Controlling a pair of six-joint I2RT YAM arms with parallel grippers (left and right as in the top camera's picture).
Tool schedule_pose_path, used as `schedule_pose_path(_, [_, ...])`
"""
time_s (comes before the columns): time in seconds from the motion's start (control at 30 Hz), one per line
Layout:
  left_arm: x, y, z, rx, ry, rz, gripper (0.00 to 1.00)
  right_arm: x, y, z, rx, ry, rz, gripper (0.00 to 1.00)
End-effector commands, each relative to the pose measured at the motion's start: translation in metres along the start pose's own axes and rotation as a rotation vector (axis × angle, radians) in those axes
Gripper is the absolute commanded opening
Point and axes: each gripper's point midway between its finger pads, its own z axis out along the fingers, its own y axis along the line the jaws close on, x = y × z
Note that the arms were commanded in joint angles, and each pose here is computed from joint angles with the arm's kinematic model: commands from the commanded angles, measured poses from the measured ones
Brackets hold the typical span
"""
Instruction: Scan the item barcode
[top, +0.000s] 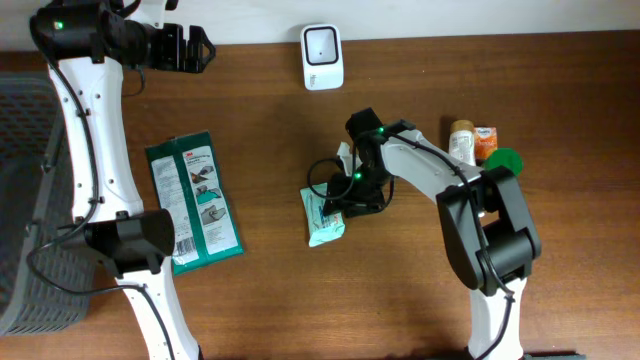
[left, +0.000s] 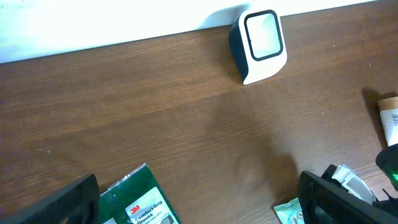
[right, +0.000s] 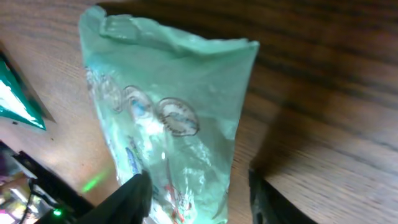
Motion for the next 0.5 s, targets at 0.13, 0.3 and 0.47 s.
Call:
schedule_pose_path(0.13, [-0.003, -0.001, -0.007, 0.003, -0.018, 0.017, 0.99, -0.002, -0.019, 0.022, 0.06, 0.014, 0.075, 0.05])
schedule_pose_path(0.3, [-0.003, -0.001, -0.007, 0.003, -0.018, 0.017, 0.99, -0.018, -0.012, -0.008, 0.027, -0.062, 0.004, 0.04])
schedule_pose_path(0.47, [-0.003, -0.001, -0.007, 0.003, -0.018, 0.017, 0.99, -0.032, 0.011, -0.061, 0.033, -0.212, -0.09, 0.04])
